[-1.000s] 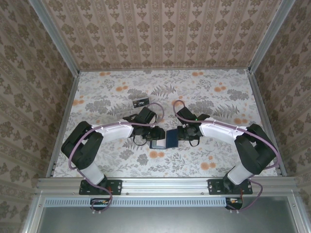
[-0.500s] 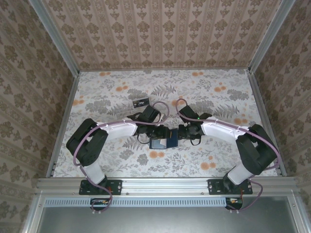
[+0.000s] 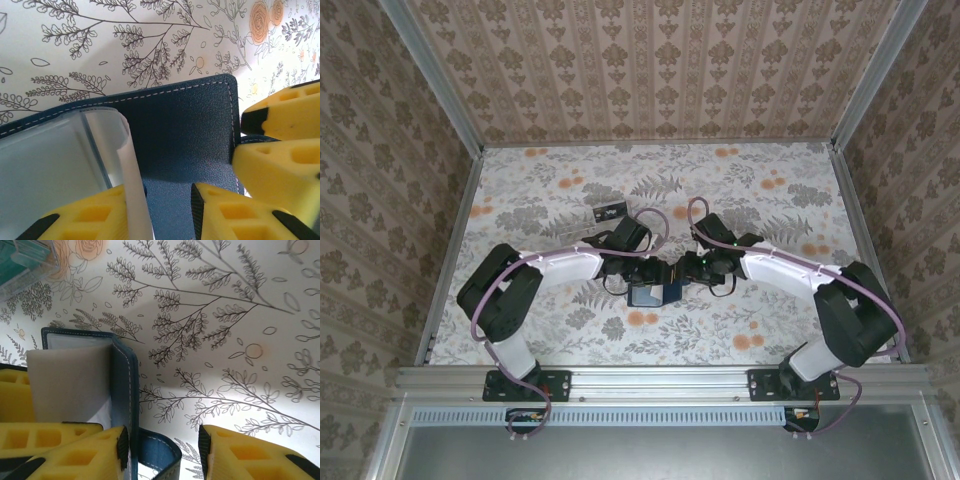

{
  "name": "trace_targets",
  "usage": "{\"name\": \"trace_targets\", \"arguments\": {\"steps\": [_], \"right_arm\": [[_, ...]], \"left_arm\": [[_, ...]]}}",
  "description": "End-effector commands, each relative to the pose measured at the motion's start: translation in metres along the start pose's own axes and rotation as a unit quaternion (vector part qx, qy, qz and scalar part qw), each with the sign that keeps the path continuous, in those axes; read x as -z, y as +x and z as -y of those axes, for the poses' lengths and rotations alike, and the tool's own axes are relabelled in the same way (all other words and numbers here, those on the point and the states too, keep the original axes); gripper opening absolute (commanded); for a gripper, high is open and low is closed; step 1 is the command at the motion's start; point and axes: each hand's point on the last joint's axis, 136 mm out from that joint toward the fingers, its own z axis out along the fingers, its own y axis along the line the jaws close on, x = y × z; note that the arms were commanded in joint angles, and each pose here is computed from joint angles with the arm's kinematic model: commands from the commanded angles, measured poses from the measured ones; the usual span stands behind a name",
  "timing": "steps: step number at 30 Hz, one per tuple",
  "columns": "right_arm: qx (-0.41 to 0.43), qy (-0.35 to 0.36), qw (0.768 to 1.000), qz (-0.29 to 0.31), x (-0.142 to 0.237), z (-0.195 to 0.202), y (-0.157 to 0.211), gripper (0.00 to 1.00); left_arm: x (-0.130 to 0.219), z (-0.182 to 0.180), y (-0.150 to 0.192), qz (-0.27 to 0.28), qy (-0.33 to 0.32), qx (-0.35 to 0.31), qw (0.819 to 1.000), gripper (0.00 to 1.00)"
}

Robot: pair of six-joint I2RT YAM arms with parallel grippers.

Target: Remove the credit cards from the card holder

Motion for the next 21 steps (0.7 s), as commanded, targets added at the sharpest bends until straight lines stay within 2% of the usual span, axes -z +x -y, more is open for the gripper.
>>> {"name": "trace_targets", "arguments": {"steps": [1,6,8,15,21], "right_arm": [[-0.004,-0.008,1.0,-0.02,-0.009,0.0,0.006,0.43],[0.005,0.051,0.998,-0.031,-0.017,0.022,0.009,0.23],[0.012,0.062,0.997,-0.034,-0.02,0.027,0.009,0.19],[0.019,0.071,0.996,-0.042,-0.029,0.031,0.01,0.13],[0.021,0.07,0.996,-0.044,-0.031,0.03,0.008,0.14]], "left_arm": [[0.0,0.006,-0.002,-0.005,0.002,-0.015,1.0,0.35],[0.013,0.001,-0.003,0.006,-0.022,-0.015,1.0,0.36],[0.021,-0.004,-0.003,0.015,-0.039,-0.011,0.999,0.37],[0.043,-0.037,0.01,0.037,-0.091,0.024,0.995,0.39],[0.038,-0.051,0.018,0.028,-0.095,0.048,0.994,0.39]]}}
